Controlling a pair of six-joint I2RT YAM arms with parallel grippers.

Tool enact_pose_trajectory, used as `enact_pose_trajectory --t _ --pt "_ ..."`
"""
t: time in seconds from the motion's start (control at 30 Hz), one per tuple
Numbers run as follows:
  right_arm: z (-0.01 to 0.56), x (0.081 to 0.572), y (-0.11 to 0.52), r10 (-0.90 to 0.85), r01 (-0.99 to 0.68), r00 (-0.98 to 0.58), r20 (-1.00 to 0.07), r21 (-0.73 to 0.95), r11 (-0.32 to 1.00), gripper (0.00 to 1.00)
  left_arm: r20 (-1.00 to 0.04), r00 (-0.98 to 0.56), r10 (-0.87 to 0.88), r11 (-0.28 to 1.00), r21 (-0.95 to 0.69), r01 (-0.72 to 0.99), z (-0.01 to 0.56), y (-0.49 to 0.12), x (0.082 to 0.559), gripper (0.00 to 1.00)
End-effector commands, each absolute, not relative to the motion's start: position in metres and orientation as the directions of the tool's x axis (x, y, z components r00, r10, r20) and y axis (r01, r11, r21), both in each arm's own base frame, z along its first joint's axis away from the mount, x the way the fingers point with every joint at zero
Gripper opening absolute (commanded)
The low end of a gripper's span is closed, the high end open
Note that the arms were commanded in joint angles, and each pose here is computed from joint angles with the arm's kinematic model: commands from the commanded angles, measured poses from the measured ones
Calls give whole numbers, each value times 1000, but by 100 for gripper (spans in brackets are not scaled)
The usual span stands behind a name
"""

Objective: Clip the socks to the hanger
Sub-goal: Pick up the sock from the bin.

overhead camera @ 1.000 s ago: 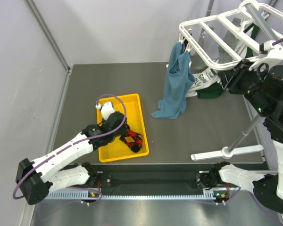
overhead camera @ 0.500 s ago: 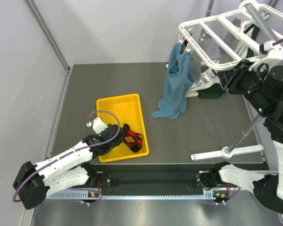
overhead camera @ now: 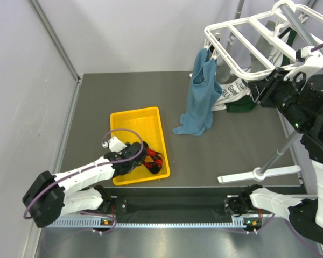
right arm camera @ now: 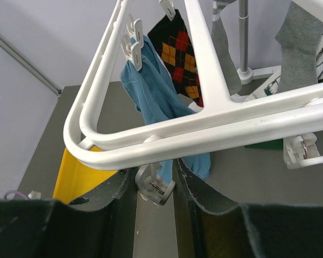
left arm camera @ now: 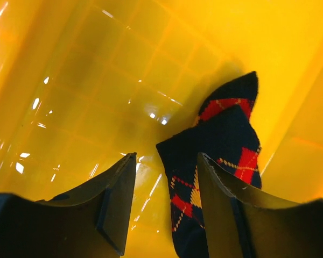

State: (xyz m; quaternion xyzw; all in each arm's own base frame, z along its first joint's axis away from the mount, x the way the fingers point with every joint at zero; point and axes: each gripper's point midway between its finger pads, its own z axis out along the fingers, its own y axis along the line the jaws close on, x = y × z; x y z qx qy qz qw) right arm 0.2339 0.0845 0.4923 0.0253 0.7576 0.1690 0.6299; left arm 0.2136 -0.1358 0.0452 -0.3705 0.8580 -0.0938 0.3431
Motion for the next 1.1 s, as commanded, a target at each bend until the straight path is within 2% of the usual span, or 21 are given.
enact_pose_trajectory --t 0.0,0.3,0.37,0.5,0.53,0.63,0.73,0.83,0.87,0.9,0.93,1.03,1.07 --pt "490 234 91 258 -197 -222 -940 303 932 0 -468 -422 -777 617 -430 -659 33 -134 212 53" --pt "490 233 89 256 -193 -220 -941 299 934 0 -465 -397 -791 587 -398 -705 16 -137 221 50" --pt "490 233 88 256 -189 -219 -941 299 935 0 -473 -386 -792 585 -404 -703 17 -137 225 46" --pt "489 233 89 253 -190 -221 -942 297 936 0 -510 -366 -778 598 -426 -679 22 -135 234 28" --pt "489 233 90 253 -193 -224 -941 297 935 0 -526 -361 -770 608 -436 -663 26 -135 238 17" --pt "489 233 90 252 -195 -223 -942 296 935 0 -594 -342 -728 656 -459 -599 46 -132 252 0" --pt "488 234 90 249 -193 -226 -942 293 936 0 -664 -319 -677 706 -461 -538 78 -129 264 0" --pt "488 233 90 247 -194 -226 -942 292 937 0 -751 -361 -553 822 -422 -383 124 -139 276 0" --pt "487 233 90 246 -193 -229 -942 291 937 0 -797 -379 -470 877 -376 -298 143 -141 277 0" --pt "487 234 90 245 -193 -230 -942 291 937 0 -811 -355 -464 885 -412 -215 167 -152 284 0" --pt "487 233 90 246 -195 -229 -942 292 936 0 -844 -388 -370 926 -370 -78 180 -164 282 0" --pt "487 232 89 249 -195 -228 -941 295 936 0 -885 -299 -358 835 -447 322 251 -213 271 0" --pt "487 231 91 252 -202 -230 -940 299 932 0 -909 -248 -335 814 -412 410 271 -218 266 0"
